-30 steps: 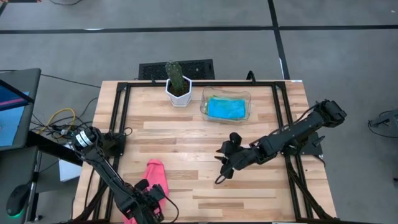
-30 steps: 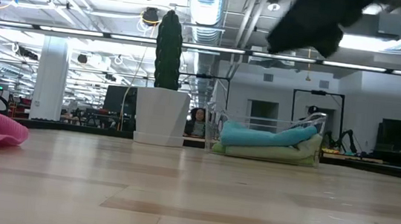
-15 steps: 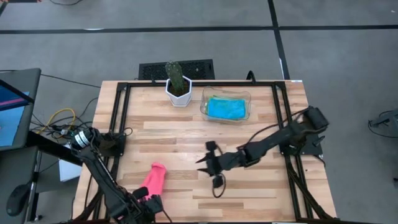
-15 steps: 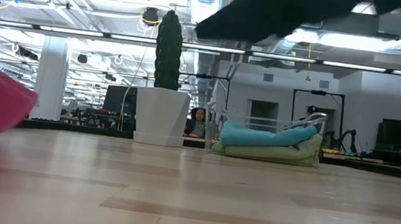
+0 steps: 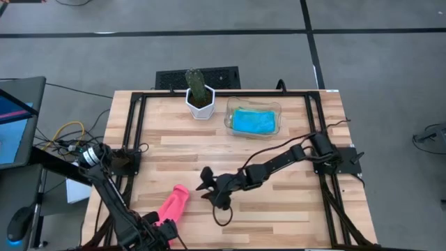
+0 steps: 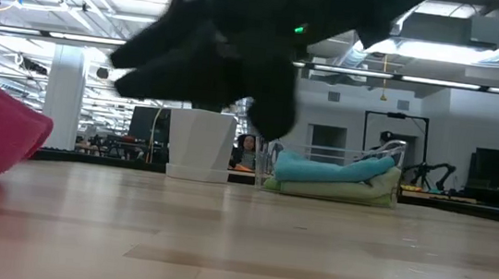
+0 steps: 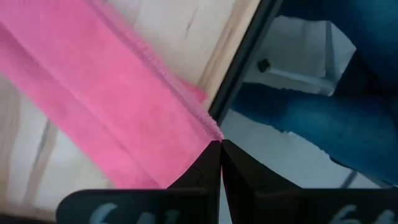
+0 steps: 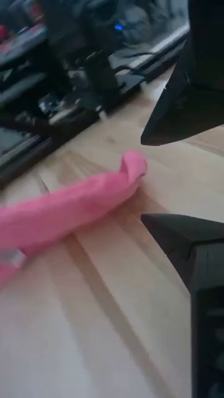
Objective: Fold microfiber towels
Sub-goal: Fold the pink towel
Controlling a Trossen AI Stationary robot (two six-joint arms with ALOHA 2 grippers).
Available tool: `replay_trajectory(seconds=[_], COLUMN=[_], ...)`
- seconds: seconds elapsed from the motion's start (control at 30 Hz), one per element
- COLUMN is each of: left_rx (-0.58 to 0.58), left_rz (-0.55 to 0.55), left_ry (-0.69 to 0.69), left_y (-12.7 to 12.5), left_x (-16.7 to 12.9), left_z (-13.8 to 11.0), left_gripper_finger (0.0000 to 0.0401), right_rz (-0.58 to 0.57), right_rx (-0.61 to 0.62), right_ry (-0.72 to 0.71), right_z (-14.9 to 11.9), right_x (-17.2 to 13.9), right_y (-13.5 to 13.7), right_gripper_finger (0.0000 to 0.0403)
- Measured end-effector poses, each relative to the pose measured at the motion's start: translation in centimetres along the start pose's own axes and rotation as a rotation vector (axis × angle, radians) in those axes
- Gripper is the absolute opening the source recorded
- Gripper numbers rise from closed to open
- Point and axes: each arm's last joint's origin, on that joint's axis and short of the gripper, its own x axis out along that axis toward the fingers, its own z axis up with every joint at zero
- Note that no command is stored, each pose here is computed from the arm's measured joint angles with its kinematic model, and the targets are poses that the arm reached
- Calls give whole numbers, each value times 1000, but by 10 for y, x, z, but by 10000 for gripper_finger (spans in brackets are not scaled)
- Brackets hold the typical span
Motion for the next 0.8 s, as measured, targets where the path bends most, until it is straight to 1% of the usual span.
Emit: replay_trajectory(seconds=[0.13,0.2,0.27,0.4,0.5,0.67,0.73,0.8], left_rx=[-23,-31,-49,-83,-103,-112,-116,-118], left_rz=[1,1,1,0,-3,-6,-7,-6], left_ry=[12,12,14,17,19,23,34,33], left_y=[-1,-1,-1,-2,-2,-3,-3,-3], left_x=[0,0,0,0,0,0,0,0], left_z=[-7,-10,-11,-14,-15,-16,-17,-17], left_gripper_finger=[0,0,0,0,0,0,0,0], right_rz=[-3,-15,4,7,27,48,62,64], right_rx=[-118,-155,-201,-263,-285,-271,-266,-272], right_ry=[-9,-14,7,18,9,-30,-56,-63], right_z=[5,5,3,1,-3,-15,-18,-22], right_x=[18,28,33,42,42,43,43,49], right_y=[-3,-6,-7,-19,-28,-40,-42,-37], right_gripper_finger=[213,213,212,212,212,212,212,212])
